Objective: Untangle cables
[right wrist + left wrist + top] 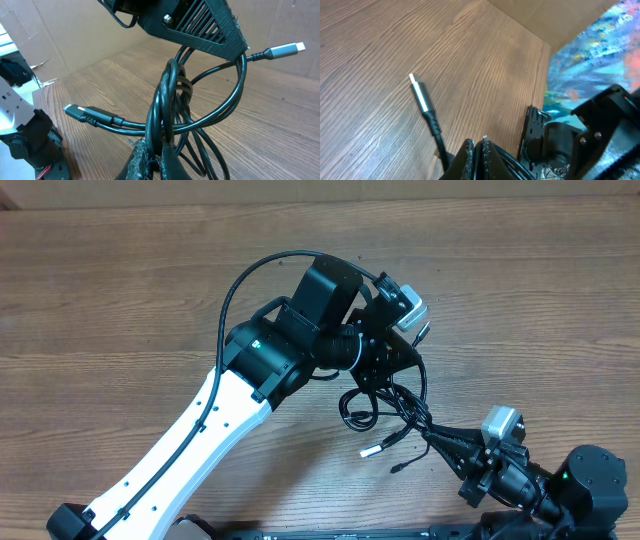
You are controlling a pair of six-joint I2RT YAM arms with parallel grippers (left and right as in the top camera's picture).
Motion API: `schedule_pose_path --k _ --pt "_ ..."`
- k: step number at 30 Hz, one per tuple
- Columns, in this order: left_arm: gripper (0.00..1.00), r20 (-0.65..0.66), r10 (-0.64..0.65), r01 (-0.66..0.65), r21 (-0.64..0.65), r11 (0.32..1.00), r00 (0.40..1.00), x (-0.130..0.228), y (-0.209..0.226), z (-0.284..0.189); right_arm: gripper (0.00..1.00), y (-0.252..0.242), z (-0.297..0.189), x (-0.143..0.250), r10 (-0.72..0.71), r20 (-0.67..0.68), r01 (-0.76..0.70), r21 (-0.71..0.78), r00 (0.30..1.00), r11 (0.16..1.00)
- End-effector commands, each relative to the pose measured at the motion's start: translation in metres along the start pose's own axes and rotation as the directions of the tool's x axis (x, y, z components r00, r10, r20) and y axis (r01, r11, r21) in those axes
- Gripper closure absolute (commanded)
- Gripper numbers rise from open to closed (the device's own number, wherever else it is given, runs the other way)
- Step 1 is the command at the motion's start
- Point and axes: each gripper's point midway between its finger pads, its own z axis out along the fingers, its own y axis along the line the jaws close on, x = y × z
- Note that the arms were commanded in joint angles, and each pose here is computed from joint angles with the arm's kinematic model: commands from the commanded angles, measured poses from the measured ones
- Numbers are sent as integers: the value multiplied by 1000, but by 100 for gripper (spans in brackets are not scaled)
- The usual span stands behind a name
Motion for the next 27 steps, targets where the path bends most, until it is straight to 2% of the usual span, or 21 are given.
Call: schedule_pose_path --k 1,5,11,17,20,24,27 --pt "96 52 -39 45 -125 991 998 -13 21 -10 96 13 -2 -3 -16 10 17 -63 1000 998" --pt "96 76 -120 133 -195 972 990 -14 34 -12 96 14 -2 -3 -13 8 14 -63 1000 998" --pt "96 202 -372 421 -354 835 906 -10 69 -23 96 13 -2 -2 -12 6 12 -58 1000 998" --pt "96 255 -474 538 -420 731 843 3 84 -31 96 11 -2 -2 -12 5 12 -46 1000 999" --pt "96 226 -455 508 -407 759 861 3 79 -28 96 8 -2 -1 -7 -1 7 -28 1000 1000" --pt "96 78 -271 281 -309 909 960 2 54 -17 96 -2 -2 2 0 -13 1 29 1000 1000" --pt "96 -12 -84 81 -151 985 996 5 25 -10 79 -14 -2 4 3 -23 -1 99 1000 995"
